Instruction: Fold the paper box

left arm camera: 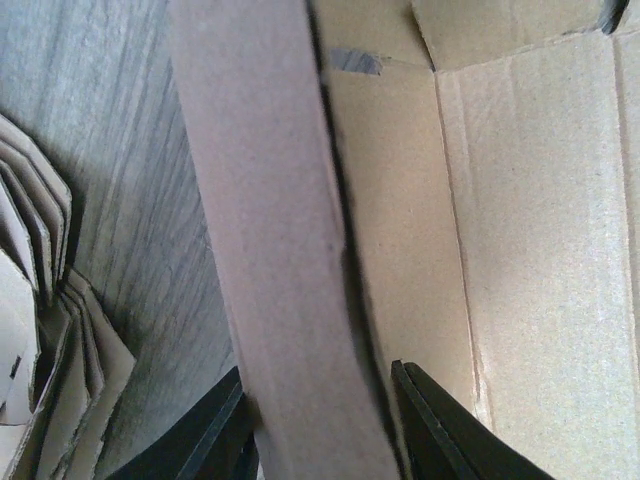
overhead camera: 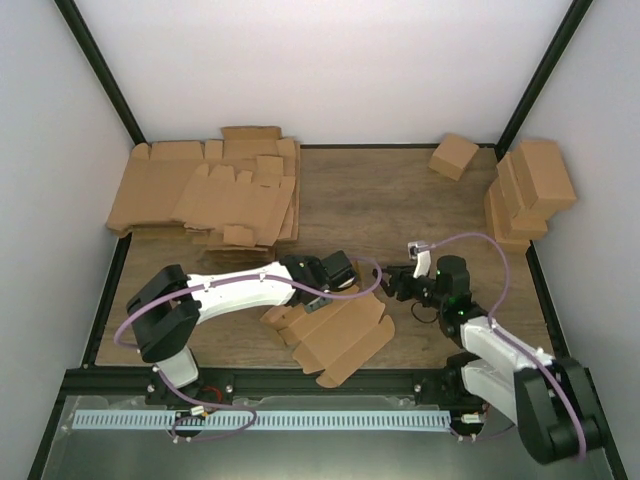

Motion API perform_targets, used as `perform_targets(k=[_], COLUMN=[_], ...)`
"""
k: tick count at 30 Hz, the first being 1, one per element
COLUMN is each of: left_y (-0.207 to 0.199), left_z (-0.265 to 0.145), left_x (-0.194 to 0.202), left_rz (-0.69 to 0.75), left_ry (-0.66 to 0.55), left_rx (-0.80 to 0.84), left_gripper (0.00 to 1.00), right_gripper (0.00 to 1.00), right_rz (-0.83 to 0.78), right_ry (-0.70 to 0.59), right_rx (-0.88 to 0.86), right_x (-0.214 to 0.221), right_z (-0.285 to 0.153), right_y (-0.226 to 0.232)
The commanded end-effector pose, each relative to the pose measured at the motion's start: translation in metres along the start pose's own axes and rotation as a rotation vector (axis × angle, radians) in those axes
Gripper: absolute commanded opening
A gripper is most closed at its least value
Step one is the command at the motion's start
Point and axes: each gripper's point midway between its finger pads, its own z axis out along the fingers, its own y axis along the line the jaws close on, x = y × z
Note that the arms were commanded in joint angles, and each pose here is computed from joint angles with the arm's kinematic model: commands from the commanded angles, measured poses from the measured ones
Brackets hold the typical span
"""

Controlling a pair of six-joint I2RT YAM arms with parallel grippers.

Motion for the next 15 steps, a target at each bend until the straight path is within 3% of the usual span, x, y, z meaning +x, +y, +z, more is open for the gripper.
perform_targets(k=[1, 8, 15], left_y=[0.004, 0.001, -0.003], left_z=[-0.012, -0.012, -0.011], left_x=[-0.007, -0.008, -0.009], left_rz=[-0.004, 0.006, 0.017], left_ry=[-0.045, -0.047, -0.049], left_rx=[-0.015, -0.015, -0.008], left_gripper=[0.37, 0.37, 0.37], right_gripper=[0.59, 0.58, 0.55], right_rz=[0.021, 0.074, 0.131], right_ry=[-0.001, 0.12, 0.175], right_rx=[-0.048, -0.343, -0.417], right_x=[-0.028, -0.025, -0.021], right_z=[0.017, 0.047, 0.06], right_y=[0.001, 0.025, 0.024])
